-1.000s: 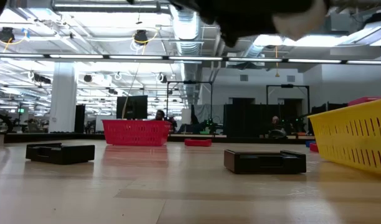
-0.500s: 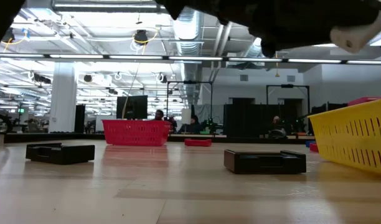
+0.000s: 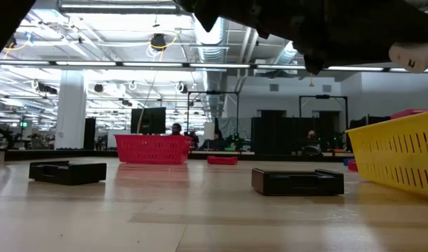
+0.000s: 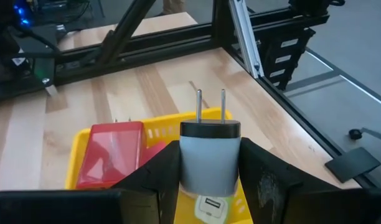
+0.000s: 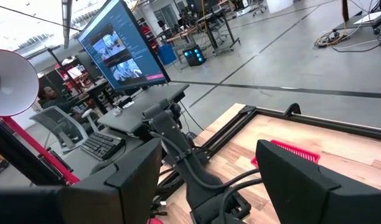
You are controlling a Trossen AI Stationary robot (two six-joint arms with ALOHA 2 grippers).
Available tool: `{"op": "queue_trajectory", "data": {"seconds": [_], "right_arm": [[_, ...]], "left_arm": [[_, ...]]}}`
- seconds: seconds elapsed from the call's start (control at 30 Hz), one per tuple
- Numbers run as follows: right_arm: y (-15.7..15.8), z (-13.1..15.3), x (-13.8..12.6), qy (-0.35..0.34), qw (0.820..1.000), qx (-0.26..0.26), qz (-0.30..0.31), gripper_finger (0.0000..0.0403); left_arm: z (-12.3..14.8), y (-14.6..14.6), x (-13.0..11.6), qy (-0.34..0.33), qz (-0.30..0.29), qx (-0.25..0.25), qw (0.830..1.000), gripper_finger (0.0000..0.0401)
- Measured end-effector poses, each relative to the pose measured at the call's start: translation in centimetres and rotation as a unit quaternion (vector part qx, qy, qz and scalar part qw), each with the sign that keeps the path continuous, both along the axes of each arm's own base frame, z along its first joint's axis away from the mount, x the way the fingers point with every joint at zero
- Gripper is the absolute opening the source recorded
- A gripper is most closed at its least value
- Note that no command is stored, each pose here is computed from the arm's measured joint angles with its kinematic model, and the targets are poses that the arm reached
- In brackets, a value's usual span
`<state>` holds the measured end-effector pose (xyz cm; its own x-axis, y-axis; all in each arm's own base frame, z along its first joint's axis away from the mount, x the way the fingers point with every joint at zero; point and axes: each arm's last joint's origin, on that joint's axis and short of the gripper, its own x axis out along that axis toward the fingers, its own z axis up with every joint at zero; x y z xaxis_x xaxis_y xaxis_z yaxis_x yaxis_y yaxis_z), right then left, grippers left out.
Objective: Pick & Place Office items
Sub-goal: Put the white charger adapter into the yellow basket, then put the left black digital clock in the red basket
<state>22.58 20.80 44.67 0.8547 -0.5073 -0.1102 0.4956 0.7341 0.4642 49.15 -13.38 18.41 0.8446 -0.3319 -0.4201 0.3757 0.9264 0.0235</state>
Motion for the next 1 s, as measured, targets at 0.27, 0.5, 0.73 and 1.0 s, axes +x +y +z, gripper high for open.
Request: {"op": "queue_trajectory", "data": {"seconds": [0.27, 0.5, 0.73, 1.0], "right_arm": [[0.0, 0.0, 0.0, 0.000, 1.000, 0.000, 0.000, 0.0256], [0.0, 0.0, 0.0, 0.000, 1.000, 0.000, 0.000, 0.0256], [0.0, 0.0, 0.0, 0.000, 1.000, 0.000, 0.000, 0.0256], [0.0, 0.1, 0.0, -0.005, 1.000, 0.005, 0.000, 0.0256]], "left_arm": [[0.0, 0.2, 0.1, -0.001, 0.002, 0.000, 1.000, 0.0137], [0.2, 0.2, 0.2, -0.013, 0.003, -0.002, 1.000, 0.0185], [0.4, 1.4, 0.3, -0.010, 0.030, 0.006, 0.999, 0.0216], [3.7, 8.1, -1.6, 0.088, 0.170, 0.031, 0.981, 0.0210]]}}
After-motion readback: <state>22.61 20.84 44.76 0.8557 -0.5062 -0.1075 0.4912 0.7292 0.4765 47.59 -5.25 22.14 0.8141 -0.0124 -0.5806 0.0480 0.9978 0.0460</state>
